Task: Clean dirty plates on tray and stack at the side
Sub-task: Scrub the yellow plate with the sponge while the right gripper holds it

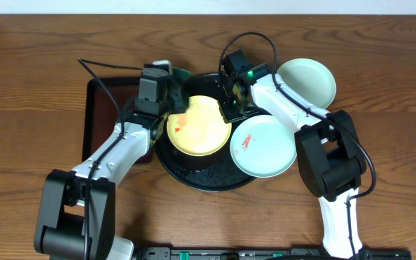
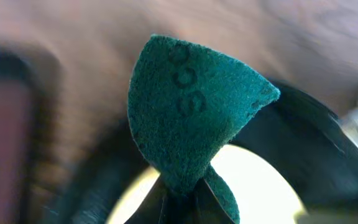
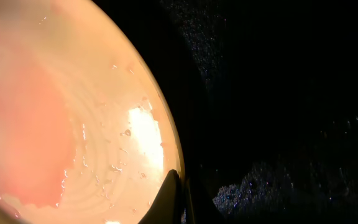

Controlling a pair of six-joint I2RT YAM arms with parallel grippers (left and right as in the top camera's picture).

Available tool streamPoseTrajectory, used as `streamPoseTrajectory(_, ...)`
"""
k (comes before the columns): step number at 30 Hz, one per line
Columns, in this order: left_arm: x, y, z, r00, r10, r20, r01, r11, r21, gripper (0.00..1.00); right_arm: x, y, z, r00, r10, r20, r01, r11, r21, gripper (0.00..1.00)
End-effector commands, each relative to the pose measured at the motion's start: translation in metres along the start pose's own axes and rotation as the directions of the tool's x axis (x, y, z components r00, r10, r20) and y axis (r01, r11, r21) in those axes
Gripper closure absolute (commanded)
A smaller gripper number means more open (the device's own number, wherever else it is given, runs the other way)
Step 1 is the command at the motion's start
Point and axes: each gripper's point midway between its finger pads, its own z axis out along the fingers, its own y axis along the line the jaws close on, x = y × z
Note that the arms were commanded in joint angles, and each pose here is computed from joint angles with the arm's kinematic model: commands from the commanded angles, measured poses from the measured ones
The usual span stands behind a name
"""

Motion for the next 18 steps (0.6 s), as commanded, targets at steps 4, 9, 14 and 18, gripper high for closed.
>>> streamPoseTrajectory(4, 0.048, -0.030, -0.004, 0.968, -0.144, -0.204, 0.166, 0.981, 0.096, 0.93, 0.009, 0.001, 0.019, 0.999, -0.028, -0.039, 0.029, 0.999, 0.015, 0.99)
streamPoseTrajectory(9, 0.069, -0.015, 0.001, 0.964, -0.140, -0.226, 0.146, 0.989, 0.008, 0.93, 0.007, 0.002, 0.019, 0.999, -0.011, -0.031, 0.012, 1.000, 0.013, 0.99)
streamPoseTrajectory(14, 0.081, 0.012, 0.012, 0.963, -0.140, -0.230, 0.115, 0.986, -0.119, 0.93, 0.009, 0.002, 0.019, 0.999, -0.010, -0.041, 0.011, 1.000, 0.015, 0.99)
streamPoseTrajectory(18, 0.092, 0.032, 0.021, 0.965, -0.096, -0.246, 0.047, 0.979, -0.199, 0.93, 0.011, 0.001, 0.019, 0.999, -0.008, -0.049, 0.009, 1.000, 0.017, 0.99)
